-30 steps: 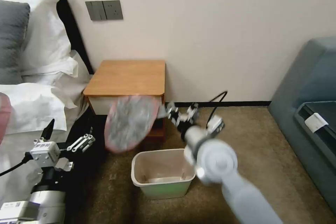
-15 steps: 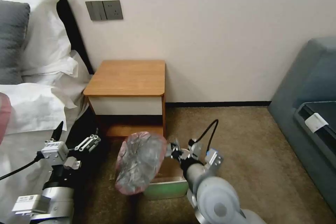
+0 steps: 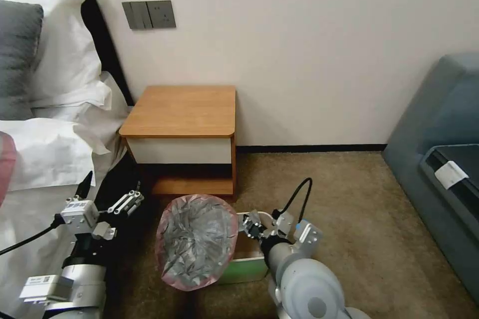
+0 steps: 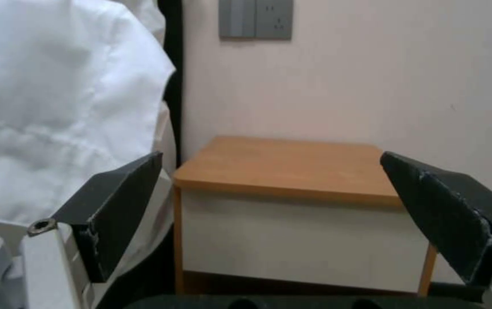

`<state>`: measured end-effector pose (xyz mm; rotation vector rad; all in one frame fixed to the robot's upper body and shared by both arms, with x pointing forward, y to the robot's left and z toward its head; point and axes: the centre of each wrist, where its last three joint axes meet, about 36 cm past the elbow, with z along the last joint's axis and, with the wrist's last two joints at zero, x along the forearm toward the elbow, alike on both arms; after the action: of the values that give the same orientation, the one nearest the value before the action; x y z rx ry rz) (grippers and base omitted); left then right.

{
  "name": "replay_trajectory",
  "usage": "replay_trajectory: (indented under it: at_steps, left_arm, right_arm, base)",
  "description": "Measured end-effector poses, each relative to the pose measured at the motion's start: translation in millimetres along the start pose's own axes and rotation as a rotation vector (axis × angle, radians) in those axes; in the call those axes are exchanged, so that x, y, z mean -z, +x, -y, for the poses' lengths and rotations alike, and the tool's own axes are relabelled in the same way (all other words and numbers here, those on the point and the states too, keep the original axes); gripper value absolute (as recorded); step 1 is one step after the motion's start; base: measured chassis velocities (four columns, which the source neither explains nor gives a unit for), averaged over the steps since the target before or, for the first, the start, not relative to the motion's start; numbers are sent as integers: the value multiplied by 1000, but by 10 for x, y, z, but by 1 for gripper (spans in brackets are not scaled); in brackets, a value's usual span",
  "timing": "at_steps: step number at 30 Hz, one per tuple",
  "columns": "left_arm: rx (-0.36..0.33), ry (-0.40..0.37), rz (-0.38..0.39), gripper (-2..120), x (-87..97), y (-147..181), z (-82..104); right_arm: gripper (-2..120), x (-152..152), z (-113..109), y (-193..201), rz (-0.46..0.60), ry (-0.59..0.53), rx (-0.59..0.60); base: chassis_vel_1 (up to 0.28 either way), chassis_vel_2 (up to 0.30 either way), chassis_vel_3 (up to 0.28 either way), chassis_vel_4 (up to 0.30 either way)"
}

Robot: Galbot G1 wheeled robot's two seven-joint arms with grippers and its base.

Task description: Pick up the garbage bag from the table and place it over the trash can.

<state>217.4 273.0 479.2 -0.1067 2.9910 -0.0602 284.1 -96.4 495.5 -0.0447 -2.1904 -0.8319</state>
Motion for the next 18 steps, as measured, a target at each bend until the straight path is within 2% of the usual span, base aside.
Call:
replay_trajectory:
  at_steps: [2,4,7,10,11,12,15,16,18]
  left_arm:
    - [-14,0,-13,97,-27,11,38]
    - [-22,-2,-21,97,-46,16,57]
    - [-44,-3,-50,99,-133,31,106]
    - [-54,-2,-62,99,-171,38,130]
    - [-96,20,-132,97,-302,80,262]
    - [-96,20,-132,97,-302,80,262]
    - [-144,53,-210,85,-463,152,495]
    - [-144,53,-210,85,-463,152,495]
    - [-177,77,-304,74,-589,215,700]
  right_arm:
    - [77,73,26,61,7,-7,-23]
    - [80,101,36,90,15,-9,-25]
    - [93,186,59,173,48,-19,-15]
    - [96,216,64,198,62,-23,-10]
    - [100,303,81,261,107,-32,3]
    - [100,303,81,261,107,-32,3]
    - [100,334,138,268,186,-9,-5]
    - [100,334,138,268,186,-9,-5]
    - [100,354,231,261,237,1,-15]
  base:
    - [0,0,0,0]
    - [0,0,0,0]
    - [0,0,0,0]
    - [0,0,0,0]
    - [0,0,0,0]
    - [0,0,0,0]
    - [0,0,0,0]
    - [0,0,0,0]
    - [0,0,0,0]
